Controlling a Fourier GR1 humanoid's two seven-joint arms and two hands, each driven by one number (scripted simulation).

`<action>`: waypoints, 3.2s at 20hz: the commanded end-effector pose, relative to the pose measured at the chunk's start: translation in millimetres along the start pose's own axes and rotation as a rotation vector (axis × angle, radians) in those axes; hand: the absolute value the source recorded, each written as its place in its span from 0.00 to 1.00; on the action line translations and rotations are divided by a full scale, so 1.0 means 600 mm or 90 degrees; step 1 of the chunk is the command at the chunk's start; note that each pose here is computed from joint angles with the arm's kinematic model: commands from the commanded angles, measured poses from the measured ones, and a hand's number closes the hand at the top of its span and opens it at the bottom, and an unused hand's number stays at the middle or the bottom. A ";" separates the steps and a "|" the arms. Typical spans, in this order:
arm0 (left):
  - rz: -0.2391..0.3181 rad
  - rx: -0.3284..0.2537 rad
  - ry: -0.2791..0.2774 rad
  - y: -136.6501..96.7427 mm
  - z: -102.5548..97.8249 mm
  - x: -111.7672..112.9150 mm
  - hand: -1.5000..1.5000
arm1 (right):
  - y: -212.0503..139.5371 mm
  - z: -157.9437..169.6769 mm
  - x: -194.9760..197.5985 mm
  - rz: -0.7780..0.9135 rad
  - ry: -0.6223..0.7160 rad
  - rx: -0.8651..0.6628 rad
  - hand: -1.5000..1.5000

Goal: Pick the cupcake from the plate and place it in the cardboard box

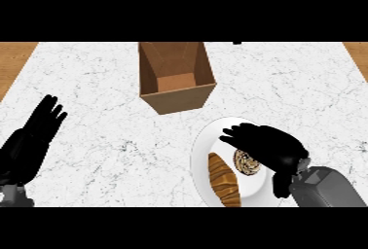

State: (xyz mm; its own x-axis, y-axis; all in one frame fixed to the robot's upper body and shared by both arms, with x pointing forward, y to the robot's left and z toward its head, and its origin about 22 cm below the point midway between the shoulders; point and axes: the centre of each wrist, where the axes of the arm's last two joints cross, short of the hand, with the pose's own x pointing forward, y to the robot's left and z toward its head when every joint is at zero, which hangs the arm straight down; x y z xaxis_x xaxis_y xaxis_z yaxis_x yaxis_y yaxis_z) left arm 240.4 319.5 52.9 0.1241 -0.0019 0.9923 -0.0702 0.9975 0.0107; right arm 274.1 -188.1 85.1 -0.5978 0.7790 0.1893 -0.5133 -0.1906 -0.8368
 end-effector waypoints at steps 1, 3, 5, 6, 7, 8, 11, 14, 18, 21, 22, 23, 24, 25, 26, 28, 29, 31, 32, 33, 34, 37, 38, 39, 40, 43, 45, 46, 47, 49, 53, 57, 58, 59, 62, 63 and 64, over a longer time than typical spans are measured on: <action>0.006 -0.007 0.005 -0.005 -0.024 -0.005 0.50 | 0.037 -0.008 0.009 0.019 -0.010 0.015 0.00; 0.007 -0.004 0.006 -0.009 -0.016 -0.012 0.50 | 0.023 -0.017 0.026 0.015 0.018 0.027 0.00; 0.008 -0.001 -0.001 0.022 -0.004 -0.008 0.50 | 0.010 -0.016 -0.009 0.019 0.015 0.023 0.00; -0.003 -0.005 0.000 -0.005 0.034 0.025 0.50 | 0.030 -0.013 -0.022 0.017 0.016 0.031 0.00; -0.004 -0.005 0.003 0.006 0.006 0.012 0.50 | 0.054 -0.035 -0.008 0.016 0.015 0.032 0.00; 0.008 -0.009 0.008 -0.017 0.006 0.025 0.50 | 0.039 -0.024 -0.031 0.021 0.017 0.032 0.00; 0.002 -0.013 -0.001 -0.018 -0.022 0.023 0.50 | 0.056 -0.047 -0.008 0.013 0.018 0.028 0.00; 0.000 0.004 0.011 -0.020 -0.009 0.005 0.50 | 0.090 -0.018 -0.034 0.011 0.016 0.023 0.00; -0.004 0.002 0.005 -0.014 0.009 -0.025 0.50 | 0.066 -0.053 -0.010 0.026 0.015 0.020 0.00; 0.008 -0.002 -0.004 0.001 -0.003 0.022 0.50 | 0.061 -0.039 0.003 0.016 -0.031 -0.012 1.00; 0.000 -0.009 0.011 -0.015 -0.013 -0.015 0.50 | 0.048 -0.070 -0.036 0.017 -0.039 -0.021 1.00; -0.004 -0.015 -0.002 -0.010 -0.024 -0.008 0.50 | 0.035 -0.043 -0.047 0.030 -0.038 -0.024 1.00; 0.006 -0.013 -0.001 0.006 -0.004 -0.003 0.50 | 0.040 -0.032 -0.052 0.027 -0.044 -0.023 1.00; -0.003 -0.002 0.001 0.034 0.005 -0.007 0.50 | 0.044 -0.064 -0.014 0.031 -0.040 -0.013 1.00; -0.010 0.000 0.000 -0.006 -0.003 0.007 0.50 | 0.081 -0.067 -0.012 0.023 -0.050 -0.015 1.00; 0.001 -0.010 0.000 0.015 -0.013 0.004 0.50 | 0.055 -0.080 -0.023 0.037 -0.054 -0.019 1.00; 0.008 -0.003 -0.003 0.029 -0.009 0.010 0.50 | 0.058 -0.083 -0.016 0.038 -0.060 -0.031 1.00; 0.002 -0.006 -0.004 -0.007 -0.020 0.019 0.50 | 0.068 -0.047 -0.043 0.030 -0.053 -0.030 1.00; 0.004 0.007 -0.002 0.002 -0.027 -0.016 0.50 | 0.037 -0.053 -0.002 0.037 -0.056 -0.041 1.00; 0.006 -0.017 -0.001 -0.016 -0.028 0.017 0.50 | 0.039 -0.135 0.046 -0.031 0.035 -0.052 1.00; 0.002 -0.030 -0.003 -0.014 -0.010 -0.005 0.50 | 0.008 -0.136 0.048 -0.054 0.116 -0.063 1.00; -0.008 -0.028 -0.003 -0.010 -0.019 0.003 0.50 | 0.008 -0.127 0.016 -0.112 0.250 -0.106 1.00; 0.000 -0.030 -0.007 -0.012 -0.019 0.004 0.50 | 0.008 -0.126 0.006 -0.127 0.287 -0.114 1.00; 0.002 -0.032 -0.012 -0.013 -0.023 0.007 0.50 | -0.005 -0.126 0.006 -0.130 0.316 -0.135 1.00; -0.003 -0.040 -0.012 -0.019 -0.024 0.009 0.50 | -0.018 -0.127 0.005 -0.132 0.353 -0.152 1.00; -0.002 -0.062 -0.011 -0.034 -0.030 0.011 0.50 | -0.057 -0.131 0.011 -0.136 0.453 -0.213 1.00; -0.014 -0.082 -0.024 -0.038 -0.036 0.027 0.50 | -0.091 -0.136 0.020 -0.134 0.502 -0.255 1.00; -0.009 -0.093 -0.018 -0.049 -0.034 0.017 0.50 | -0.113 -0.135 0.027 -0.137 0.527 -0.282 1.00; -0.012 -0.100 -0.020 -0.052 -0.040 0.020 0.50 | -0.128 -0.139 0.035 -0.139 0.542 -0.304 1.00; -0.008 -0.120 -0.023 -0.065 -0.044 0.020 0.50 | -0.167 -0.143 0.056 -0.129 0.575 -0.349 1.00; -0.013 -0.144 -0.021 -0.086 -0.051 0.028 0.50 | -0.259 -0.137 0.112 -0.126 0.631 -0.465 1.00; -0.017 -0.154 -0.012 -0.091 -0.058 0.027 0.50 | -0.329 -0.130 0.166 -0.109 0.694 -0.568 1.00; -0.022 -0.158 -0.013 -0.098 -0.058 0.026 0.50 | -0.340 -0.132 0.173 -0.102 0.715 -0.597 1.00; -0.020 -0.152 -0.022 -0.103 -0.060 0.030 0.50 | -0.352 -0.132 0.179 -0.104 0.732 -0.609 1.00; -0.015 -0.150 -0.015 -0.104 -0.066 0.029 0.50 | -0.382 -0.132 0.196 -0.112 0.778 -0.650 1.00; -0.017 -0.147 -0.015 -0.106 -0.069 0.034 0.50 | -0.394 -0.130 0.202 -0.117 0.787 -0.662 1.00; -0.021 -0.146 -0.013 -0.101 -0.066 0.027 0.50 | -0.394 -0.136 0.199 -0.119 0.807 -0.669 1.00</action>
State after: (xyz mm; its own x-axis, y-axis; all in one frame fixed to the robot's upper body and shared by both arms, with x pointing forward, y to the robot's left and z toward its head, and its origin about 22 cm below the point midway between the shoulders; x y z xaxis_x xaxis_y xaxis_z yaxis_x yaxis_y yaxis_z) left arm 284.1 263.8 65.0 0.0989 -0.0297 0.9947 0.1626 0.9866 0.0133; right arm 373.2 -19.3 243.5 0.3783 0.9095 0.1726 0.3470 0.0335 -0.9373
